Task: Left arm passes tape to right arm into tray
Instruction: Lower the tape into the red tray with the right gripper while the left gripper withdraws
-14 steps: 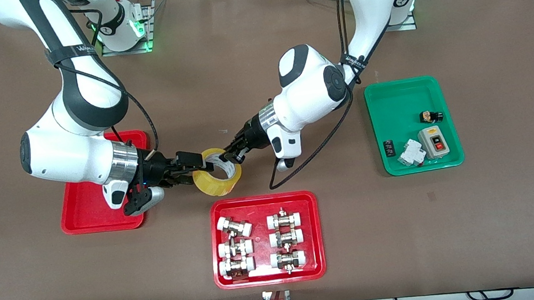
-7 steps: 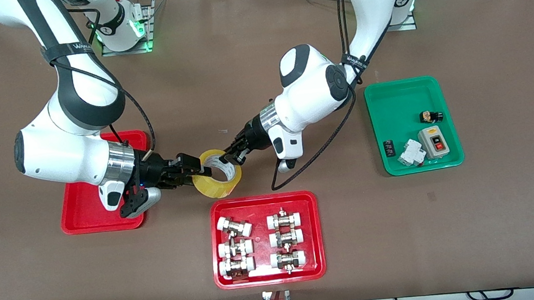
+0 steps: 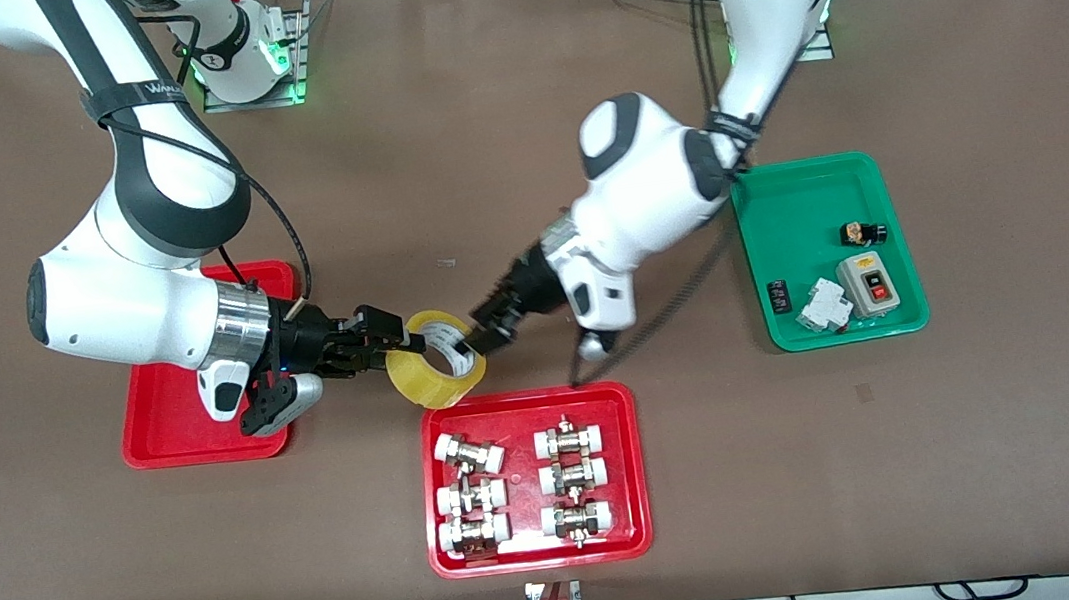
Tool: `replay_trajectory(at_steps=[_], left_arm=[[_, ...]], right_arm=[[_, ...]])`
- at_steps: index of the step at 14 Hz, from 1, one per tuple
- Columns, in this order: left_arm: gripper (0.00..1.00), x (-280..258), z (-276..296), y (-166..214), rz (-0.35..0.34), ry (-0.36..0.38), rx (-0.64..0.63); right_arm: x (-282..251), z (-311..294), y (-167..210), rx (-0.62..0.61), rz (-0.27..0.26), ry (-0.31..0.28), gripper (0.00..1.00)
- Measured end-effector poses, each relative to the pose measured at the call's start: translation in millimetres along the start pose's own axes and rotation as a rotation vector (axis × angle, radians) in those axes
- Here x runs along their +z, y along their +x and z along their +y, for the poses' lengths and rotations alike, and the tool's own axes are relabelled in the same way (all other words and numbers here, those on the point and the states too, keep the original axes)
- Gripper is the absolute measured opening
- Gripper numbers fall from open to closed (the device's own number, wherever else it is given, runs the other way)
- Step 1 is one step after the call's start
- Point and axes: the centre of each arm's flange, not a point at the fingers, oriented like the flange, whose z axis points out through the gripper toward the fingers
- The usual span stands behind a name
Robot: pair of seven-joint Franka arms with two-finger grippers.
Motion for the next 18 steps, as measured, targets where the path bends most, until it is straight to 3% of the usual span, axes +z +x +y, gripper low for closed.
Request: replay_trajectory(at_steps=[2, 3, 5, 8, 10, 13, 15, 18], left_arm=[[0.96, -42, 12, 29, -0.010, 0.052, 0.076], [1.00, -61, 14, 42, -0.020, 0.090, 0.133], [1.00, -98, 12, 66, -0.031, 0.186, 0.240], [1.00, -156, -8, 117, -0.078, 0.366, 0.307], [1.00, -194, -18, 137, -0.048, 0.498, 0.360], [1.00, -241, -28, 128, 0.023, 0.762, 0.441], [1.00, -265, -33, 127, 0.050, 0.914, 0.581], [1.00, -292, -42, 132, 0.028, 0.993, 0.714]], right_arm=[[-2, 2, 1, 0.002, 0.003, -0.002, 0.58], [-5, 8, 2, 0.007, 0.003, -0.008, 0.58], [-21, 35, 2, 0.008, -0.042, -0.014, 0.57], [-63, 123, -5, 0.007, -0.109, 0.004, 0.57], [-90, 194, -24, 0.015, -0.159, 0.022, 0.56], [-112, 294, -65, 0.009, -0.220, 0.067, 0.56], [-117, 351, -91, -0.009, -0.255, 0.090, 0.56], [-105, 407, -119, -0.028, -0.285, 0.125, 0.56]])
